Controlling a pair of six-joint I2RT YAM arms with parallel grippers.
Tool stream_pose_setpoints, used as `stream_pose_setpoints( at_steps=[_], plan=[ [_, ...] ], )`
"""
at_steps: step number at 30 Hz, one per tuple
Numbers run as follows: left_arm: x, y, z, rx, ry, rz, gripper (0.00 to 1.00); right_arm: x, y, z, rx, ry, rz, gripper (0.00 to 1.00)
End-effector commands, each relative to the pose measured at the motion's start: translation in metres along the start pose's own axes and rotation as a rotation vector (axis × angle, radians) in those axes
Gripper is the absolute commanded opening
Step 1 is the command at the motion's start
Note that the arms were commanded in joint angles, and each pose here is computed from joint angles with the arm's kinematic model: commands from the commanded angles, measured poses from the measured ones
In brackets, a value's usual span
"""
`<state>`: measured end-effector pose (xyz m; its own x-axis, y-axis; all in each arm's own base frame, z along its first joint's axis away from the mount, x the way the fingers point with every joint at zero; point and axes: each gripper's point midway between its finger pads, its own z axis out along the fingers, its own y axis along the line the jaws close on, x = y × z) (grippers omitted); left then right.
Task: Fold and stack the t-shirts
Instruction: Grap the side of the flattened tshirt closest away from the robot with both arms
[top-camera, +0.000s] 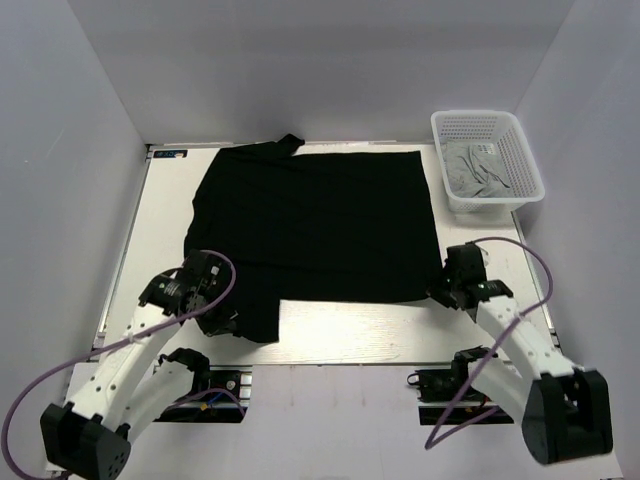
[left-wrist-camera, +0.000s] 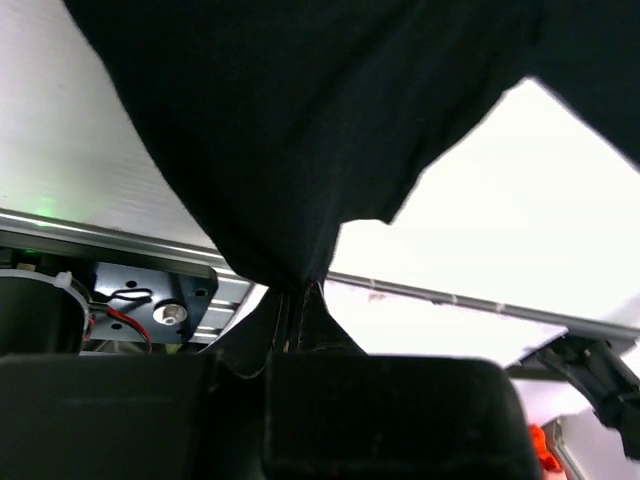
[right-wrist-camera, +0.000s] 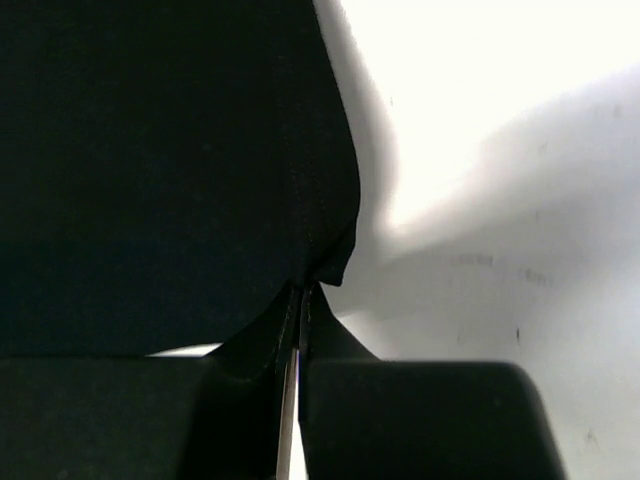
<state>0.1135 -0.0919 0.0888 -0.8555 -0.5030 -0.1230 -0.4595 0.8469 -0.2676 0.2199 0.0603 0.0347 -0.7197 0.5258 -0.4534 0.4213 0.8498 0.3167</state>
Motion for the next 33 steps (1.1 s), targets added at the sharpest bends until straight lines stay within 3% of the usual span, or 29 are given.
stream_pose_setpoints(
  at_steps=[1, 7, 16, 21, 24, 33],
  plan=[
    [0.005, -0.006, -0.011, 0.059, 0.005, 0.017, 0.0, 0.027, -0.011, -0.014, -0.001, 0.084, -0.023, 0.0],
    [-0.009, -0.044, -0.004, 0.198, -0.009, 0.044, 0.0, 0.016, 0.002, -0.017, -0.035, 0.061, -0.052, 0.0],
    [-0.102, -0.12, -0.049, 0.375, -0.335, 0.08, 0.0, -0.025, 0.029, -0.022, -0.04, -0.004, -0.114, 0.0],
    [-0.15, -0.132, -0.054, 0.271, -0.461, 0.054, 0.0, -0.045, 0.04, -0.021, -0.032, -0.033, -0.131, 0.0],
    [-0.178, -0.154, -0.074, 0.291, -0.55, 0.06, 0.0, -0.061, 0.048, -0.021, -0.019, -0.056, -0.131, 0.0],
    [-0.251, -0.17, -0.068, 0.169, -0.713, 0.056, 0.0, -0.112, 0.077, -0.019, 0.0, -0.141, -0.138, 0.0]
  ],
)
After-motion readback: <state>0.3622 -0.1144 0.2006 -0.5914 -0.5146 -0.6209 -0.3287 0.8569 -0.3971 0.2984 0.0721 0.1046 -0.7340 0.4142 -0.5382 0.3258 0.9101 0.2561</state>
